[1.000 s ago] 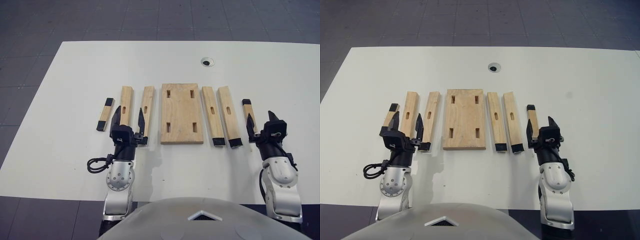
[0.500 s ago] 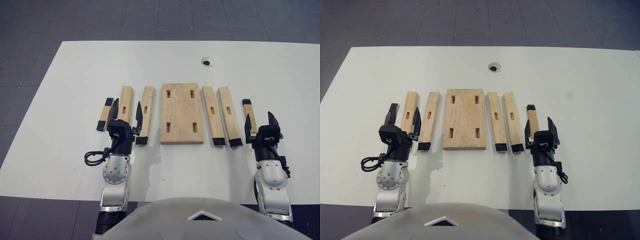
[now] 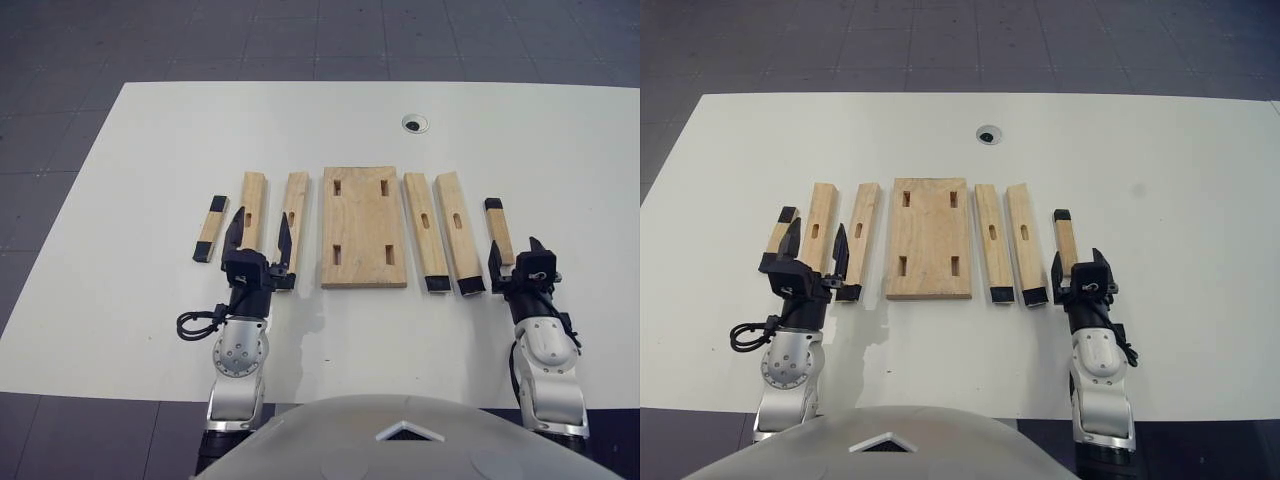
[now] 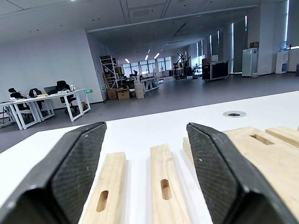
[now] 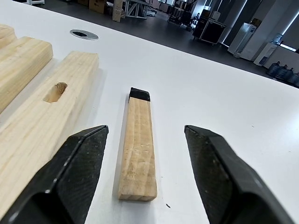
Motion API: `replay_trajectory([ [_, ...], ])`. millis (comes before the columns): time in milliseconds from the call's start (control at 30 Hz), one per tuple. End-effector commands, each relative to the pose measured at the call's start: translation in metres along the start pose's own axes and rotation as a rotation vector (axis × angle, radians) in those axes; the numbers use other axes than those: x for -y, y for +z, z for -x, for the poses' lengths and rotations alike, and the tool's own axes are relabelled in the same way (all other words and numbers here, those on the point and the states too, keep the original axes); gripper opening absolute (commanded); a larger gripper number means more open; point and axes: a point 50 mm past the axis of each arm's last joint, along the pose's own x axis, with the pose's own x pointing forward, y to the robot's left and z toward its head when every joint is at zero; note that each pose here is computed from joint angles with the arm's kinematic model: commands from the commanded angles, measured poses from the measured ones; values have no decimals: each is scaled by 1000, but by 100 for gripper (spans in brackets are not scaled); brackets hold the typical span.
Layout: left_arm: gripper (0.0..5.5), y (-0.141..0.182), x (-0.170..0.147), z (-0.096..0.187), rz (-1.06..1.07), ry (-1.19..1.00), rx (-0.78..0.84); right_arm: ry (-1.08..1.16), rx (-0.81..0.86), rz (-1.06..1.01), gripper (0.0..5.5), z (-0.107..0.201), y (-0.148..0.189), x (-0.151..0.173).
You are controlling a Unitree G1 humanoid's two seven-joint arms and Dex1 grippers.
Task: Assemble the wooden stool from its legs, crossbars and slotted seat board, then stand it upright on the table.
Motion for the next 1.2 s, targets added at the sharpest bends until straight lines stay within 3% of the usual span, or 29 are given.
replay_trajectory([
  [33,318,-2,3,2,-7,1,-12,5,-40,-31,303,-5,1,6],
  [500,318,-1,8,8,3,14,-18,155,-331,-72,303,-11,-18,12],
  [867,320,-1,9,9,20,19,-21,145,-480,-335,132,-8,-26,20],
  [1033,320,2,9,8,33,18,-14,148,-458,-370,131,-11,-22,19],
  [1200,320,11,3,0,64,-7,11,78,-212,-309,131,-20,8,27],
])
